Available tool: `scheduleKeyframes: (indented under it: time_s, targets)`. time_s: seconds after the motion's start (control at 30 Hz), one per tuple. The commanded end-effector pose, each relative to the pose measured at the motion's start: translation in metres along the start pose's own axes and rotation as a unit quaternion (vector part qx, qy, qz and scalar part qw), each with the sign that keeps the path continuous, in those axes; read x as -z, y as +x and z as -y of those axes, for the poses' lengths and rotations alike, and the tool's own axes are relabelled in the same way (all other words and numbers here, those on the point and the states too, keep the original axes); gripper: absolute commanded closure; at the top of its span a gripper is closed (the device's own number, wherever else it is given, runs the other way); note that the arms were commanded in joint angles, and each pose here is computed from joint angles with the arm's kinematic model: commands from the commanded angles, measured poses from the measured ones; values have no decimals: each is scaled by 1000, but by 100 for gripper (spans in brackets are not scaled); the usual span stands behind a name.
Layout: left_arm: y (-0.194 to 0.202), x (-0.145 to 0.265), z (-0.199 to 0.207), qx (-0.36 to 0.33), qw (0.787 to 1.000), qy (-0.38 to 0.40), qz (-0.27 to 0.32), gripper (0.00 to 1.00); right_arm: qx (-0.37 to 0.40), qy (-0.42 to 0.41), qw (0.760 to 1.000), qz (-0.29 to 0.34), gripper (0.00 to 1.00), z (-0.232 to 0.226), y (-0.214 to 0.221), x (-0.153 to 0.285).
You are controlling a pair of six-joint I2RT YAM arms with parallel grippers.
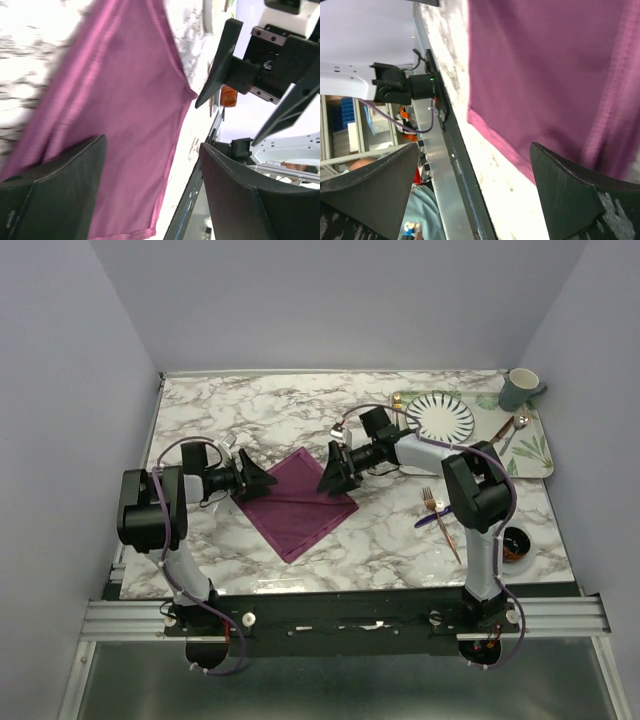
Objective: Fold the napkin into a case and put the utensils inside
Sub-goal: Smooth out the upper triangle-folded napkin at the center of the board.
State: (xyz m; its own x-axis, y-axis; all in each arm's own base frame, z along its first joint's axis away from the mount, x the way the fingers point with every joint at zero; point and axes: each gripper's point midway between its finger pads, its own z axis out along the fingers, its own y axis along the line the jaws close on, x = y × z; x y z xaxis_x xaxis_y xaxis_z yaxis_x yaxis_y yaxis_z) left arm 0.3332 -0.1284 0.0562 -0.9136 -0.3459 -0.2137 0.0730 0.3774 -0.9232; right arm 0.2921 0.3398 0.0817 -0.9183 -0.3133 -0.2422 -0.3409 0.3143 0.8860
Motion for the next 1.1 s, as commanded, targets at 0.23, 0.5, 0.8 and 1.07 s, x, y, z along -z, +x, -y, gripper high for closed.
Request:
scheduleKeyframes:
  time_s: [0.23,0.5,0.8,1.07]
  targets:
    - [0,-6,32,-60,998,-3,5,17,22,-9,999,-27,0,-24,7,-31]
    - [1,-15,-5,-14,999,-34,-2,18,-23,-6,999,-37,0,9,20,-28]
    - [18,-14,-22,11,998,-52,-14,19,-82,10,996,-38,1,39,34,-15]
    - [40,0,3,1,998,-52,-36,24,-15,35,999,-27,5,10,14,4]
